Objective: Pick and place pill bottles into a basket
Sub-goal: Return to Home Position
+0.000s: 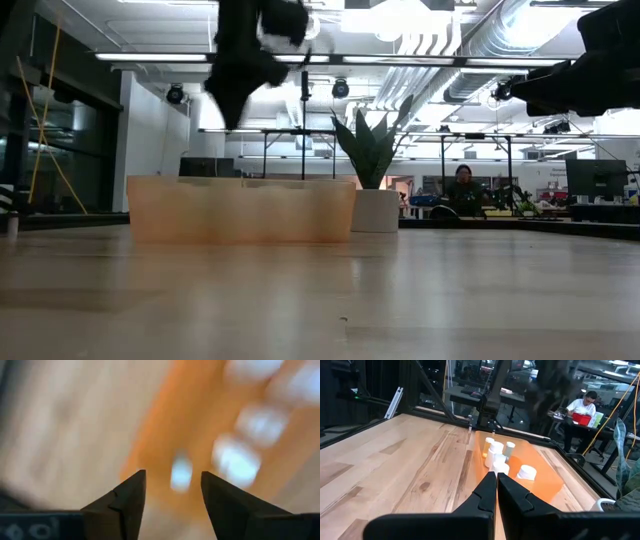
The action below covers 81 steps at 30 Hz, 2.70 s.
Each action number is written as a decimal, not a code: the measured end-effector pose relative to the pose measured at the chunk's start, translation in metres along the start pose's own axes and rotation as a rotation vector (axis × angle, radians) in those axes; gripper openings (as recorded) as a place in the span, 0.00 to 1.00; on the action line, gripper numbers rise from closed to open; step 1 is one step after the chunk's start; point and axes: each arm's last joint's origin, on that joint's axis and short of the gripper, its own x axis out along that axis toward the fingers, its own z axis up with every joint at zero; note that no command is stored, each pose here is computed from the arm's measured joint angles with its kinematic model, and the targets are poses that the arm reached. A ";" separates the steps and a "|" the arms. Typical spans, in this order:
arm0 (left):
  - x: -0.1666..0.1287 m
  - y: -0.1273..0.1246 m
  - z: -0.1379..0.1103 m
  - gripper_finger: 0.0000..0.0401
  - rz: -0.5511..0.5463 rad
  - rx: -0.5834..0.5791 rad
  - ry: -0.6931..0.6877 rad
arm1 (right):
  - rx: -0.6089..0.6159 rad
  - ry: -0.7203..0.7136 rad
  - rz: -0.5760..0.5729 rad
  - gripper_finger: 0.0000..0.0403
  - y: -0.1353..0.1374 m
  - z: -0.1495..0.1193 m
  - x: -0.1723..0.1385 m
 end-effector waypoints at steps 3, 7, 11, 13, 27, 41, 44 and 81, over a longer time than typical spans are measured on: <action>-0.021 -0.021 -0.004 0.51 0.039 0.112 -0.371 | 0.013 0.003 0.001 0.02 0.000 0.000 0.000; -0.023 -0.056 -0.020 0.45 -0.027 0.322 -0.749 | 0.022 0.015 0.003 0.02 0.000 -0.002 0.000; 0.009 -0.068 -0.049 0.39 -0.096 0.412 -0.920 | 0.040 0.023 0.004 0.02 0.000 -0.002 0.000; 0.026 -0.066 -0.065 0.36 -0.144 0.420 -1.031 | 0.061 0.023 0.004 0.02 0.000 -0.002 0.000; 0.074 -0.011 -0.201 0.18 -0.413 0.377 -1.422 | 0.073 -0.003 0.095 0.02 0.003 -0.001 0.000; 0.098 0.015 -0.245 0.12 -0.420 0.408 -1.574 | 0.104 -0.105 -0.056 0.02 -0.003 0.010 -0.001; 0.099 0.017 -0.247 0.15 -0.408 0.399 -1.569 | 0.110 -0.111 -0.061 0.02 -0.004 0.011 -0.001; 0.112 0.014 -0.247 0.07 -0.378 0.496 -1.496 | 0.188 -0.024 -0.166 0.02 -0.035 -0.005 -0.006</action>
